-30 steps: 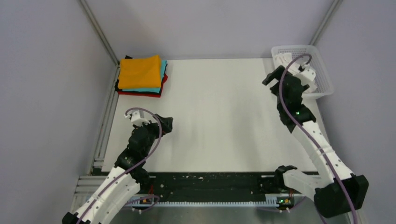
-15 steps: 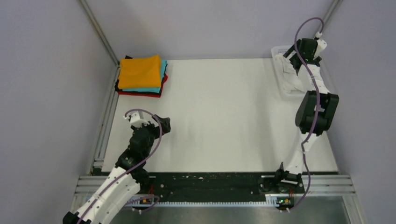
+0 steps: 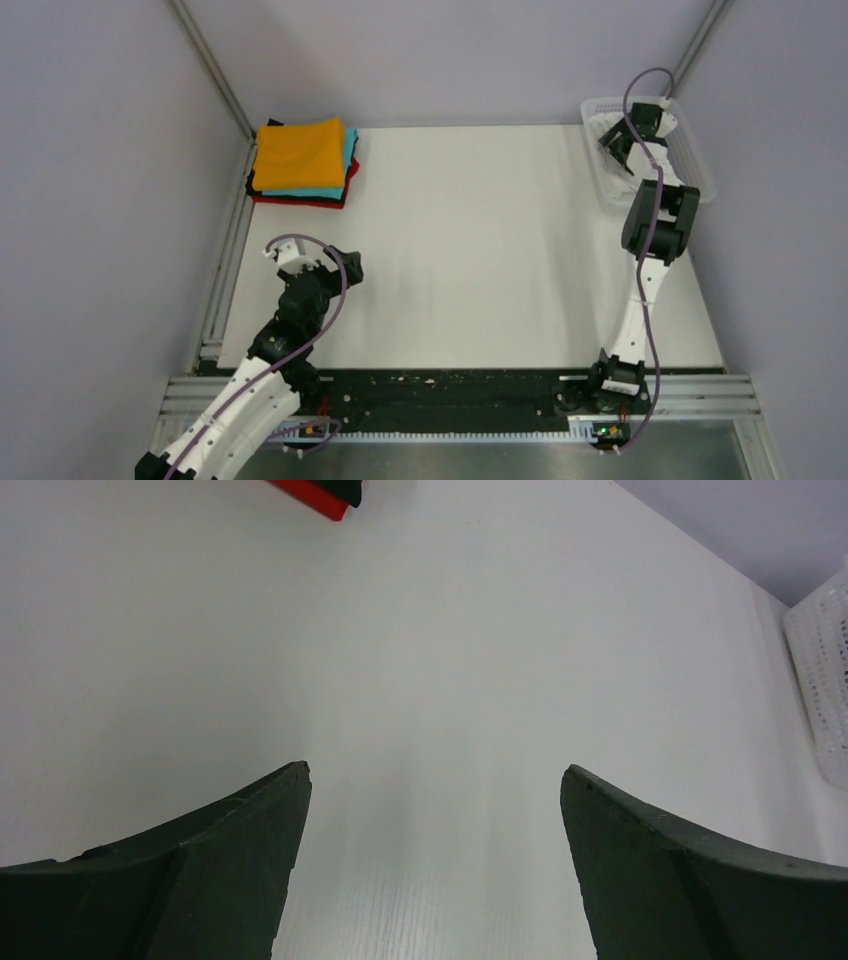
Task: Fold and stack the t-shirts
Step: Grab crumpled tshirt from bin with the right arm, then move the tshirt to the center of the board
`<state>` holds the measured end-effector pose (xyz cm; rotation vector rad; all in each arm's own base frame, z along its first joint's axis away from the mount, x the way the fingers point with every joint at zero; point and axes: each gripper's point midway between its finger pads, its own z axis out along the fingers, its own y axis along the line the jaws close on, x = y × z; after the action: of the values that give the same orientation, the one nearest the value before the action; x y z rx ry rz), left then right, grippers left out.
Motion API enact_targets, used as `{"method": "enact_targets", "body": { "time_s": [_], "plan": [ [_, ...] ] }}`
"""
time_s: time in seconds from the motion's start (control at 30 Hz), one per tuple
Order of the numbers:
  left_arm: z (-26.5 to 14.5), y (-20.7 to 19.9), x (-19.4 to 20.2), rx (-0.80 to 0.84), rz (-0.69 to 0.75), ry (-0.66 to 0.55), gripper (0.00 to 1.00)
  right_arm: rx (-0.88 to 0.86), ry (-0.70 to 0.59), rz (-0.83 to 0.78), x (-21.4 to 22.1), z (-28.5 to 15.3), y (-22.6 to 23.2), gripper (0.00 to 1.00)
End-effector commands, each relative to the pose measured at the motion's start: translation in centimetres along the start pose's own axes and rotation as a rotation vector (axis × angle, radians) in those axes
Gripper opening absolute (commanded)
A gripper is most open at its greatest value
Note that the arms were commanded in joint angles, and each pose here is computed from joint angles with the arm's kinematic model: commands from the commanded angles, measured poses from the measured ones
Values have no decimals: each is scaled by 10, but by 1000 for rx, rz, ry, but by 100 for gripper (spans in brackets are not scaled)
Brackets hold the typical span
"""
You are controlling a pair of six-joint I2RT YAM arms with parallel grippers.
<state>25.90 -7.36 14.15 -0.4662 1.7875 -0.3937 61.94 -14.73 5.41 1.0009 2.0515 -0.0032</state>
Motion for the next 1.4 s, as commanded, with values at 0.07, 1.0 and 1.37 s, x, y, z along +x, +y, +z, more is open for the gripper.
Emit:
{"method": "enact_targets", "body": {
  "time_s": [0.07,1.0,1.37],
  "plan": [
    [1,-2,-8,5,-7,-36,99,-30,39,19,11,20,1,38],
    [-35,-57,-9,303,-136,60,99,-1109,-405,-448,-55,-529,213,0],
    [-48,-54,-2,315,-190,102,99,-1284,54,-566,183,-498,174,3]
  ]
}}
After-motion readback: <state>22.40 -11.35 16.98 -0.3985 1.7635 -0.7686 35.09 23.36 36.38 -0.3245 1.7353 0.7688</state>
